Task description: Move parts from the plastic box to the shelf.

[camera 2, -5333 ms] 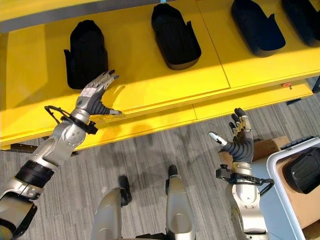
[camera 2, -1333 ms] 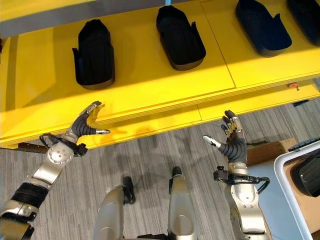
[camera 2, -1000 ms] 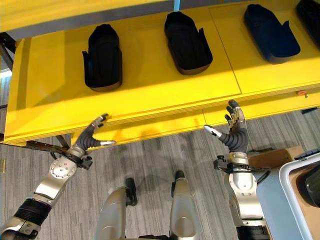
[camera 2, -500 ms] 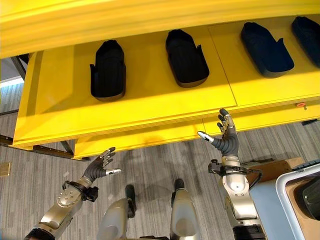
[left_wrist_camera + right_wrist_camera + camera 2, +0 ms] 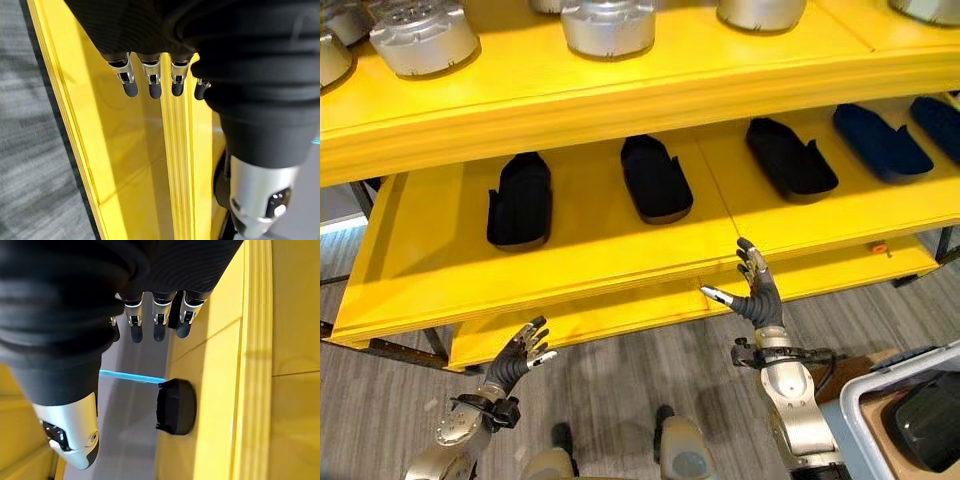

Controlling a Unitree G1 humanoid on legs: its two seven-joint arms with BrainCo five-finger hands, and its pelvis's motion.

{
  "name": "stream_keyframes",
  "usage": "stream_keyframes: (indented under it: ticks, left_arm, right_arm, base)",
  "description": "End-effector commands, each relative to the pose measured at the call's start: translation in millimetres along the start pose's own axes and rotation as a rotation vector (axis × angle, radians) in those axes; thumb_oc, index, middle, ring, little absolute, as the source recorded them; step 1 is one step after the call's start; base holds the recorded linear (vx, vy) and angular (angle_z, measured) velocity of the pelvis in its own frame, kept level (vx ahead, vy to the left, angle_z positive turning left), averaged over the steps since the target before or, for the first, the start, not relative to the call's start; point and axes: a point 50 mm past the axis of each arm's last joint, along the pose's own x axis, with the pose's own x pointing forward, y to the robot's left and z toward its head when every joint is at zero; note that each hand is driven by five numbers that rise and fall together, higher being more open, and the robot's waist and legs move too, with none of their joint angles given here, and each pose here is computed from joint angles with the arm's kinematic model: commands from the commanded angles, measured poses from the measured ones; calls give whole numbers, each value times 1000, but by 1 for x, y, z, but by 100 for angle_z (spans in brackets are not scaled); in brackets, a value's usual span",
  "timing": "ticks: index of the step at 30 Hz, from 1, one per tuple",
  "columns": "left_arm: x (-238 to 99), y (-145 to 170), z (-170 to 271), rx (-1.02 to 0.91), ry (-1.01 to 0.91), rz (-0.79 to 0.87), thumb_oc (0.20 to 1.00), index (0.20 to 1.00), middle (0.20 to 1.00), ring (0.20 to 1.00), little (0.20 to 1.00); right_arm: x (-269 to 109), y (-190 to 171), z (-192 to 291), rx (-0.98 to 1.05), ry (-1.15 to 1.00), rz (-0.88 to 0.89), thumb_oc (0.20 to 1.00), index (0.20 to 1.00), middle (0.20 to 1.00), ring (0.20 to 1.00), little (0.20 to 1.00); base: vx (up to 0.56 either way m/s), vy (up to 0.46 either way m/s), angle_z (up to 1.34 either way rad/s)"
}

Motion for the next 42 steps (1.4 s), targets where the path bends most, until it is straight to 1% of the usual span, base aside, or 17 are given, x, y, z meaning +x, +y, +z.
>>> stream_keyframes:
  ticks: [1,6,9,15,18,24,28,30,32,37,42]
  left_arm:
    - [1,2,23,-10,-122,-13,1000,1000,1000,1000,1000]
    - [-1,-3,23,3,-137,-18,1000,1000,1000,1000,1000]
    - [-5,-3,24,2,-149,-7,1000,1000,1000,1000,1000]
    - [-8,-1,12,-44,-109,25,1000,1000,1000,1000,1000]
    - [-9,-1,13,-14,-108,20,1000,1000,1000,1000,1000]
    - [-8,1,12,0,-101,34,1000,1000,1000,1000,1000]
    - [-4,7,24,27,-146,63,1000,1000,1000,1000,1000]
    - [-4,12,27,16,-156,103,1000,1000,1000,1000,1000]
    - [-1,10,23,2,-138,95,1000,1000,1000,1000,1000]
    - [1,5,22,-27,-138,89,1000,1000,1000,1000,1000]
    - [2,9,20,-28,-131,117,1000,1000,1000,1000,1000]
  right_arm:
    - [-1,-10,24,-10,-128,-7,1000,1000,1000,1000,1000]
    - [-4,3,11,1,-67,80,1000,1000,1000,1000,1000]
    - [2,19,7,38,-50,131,1000,1000,1000,1000,1000]
    - [-4,27,0,74,-6,162,1000,1000,1000,1000,1000]
    - [-5,31,-6,88,25,173,1000,1000,1000,1000,1000]
    - [-7,40,-6,106,33,219,1000,1000,1000,1000,1000]
    - [2,49,2,98,-8,252,1000,1000,1000,1000,1000]
    - [9,61,8,127,-35,255,1000,1000,1000,1000,1000]
    - [11,68,9,119,-32,281,1000,1000,1000,1000,1000]
    - [12,67,6,95,-17,276,1000,1000,1000,1000,1000]
    - [14,70,10,65,-32,300,1000,1000,1000,1000,1000]
  base:
    - [-10,-85,51]
    - [43,-20,6]
    - [70,2,-114]
    - [69,59,-61]
    - [4,65,-24]
    - [-3,62,-23]
    - [-158,61,-30]
    - [-178,13,-119]
    - [-26,11,-184]
    - [41,-53,-74]
    - [67,-220,-73]
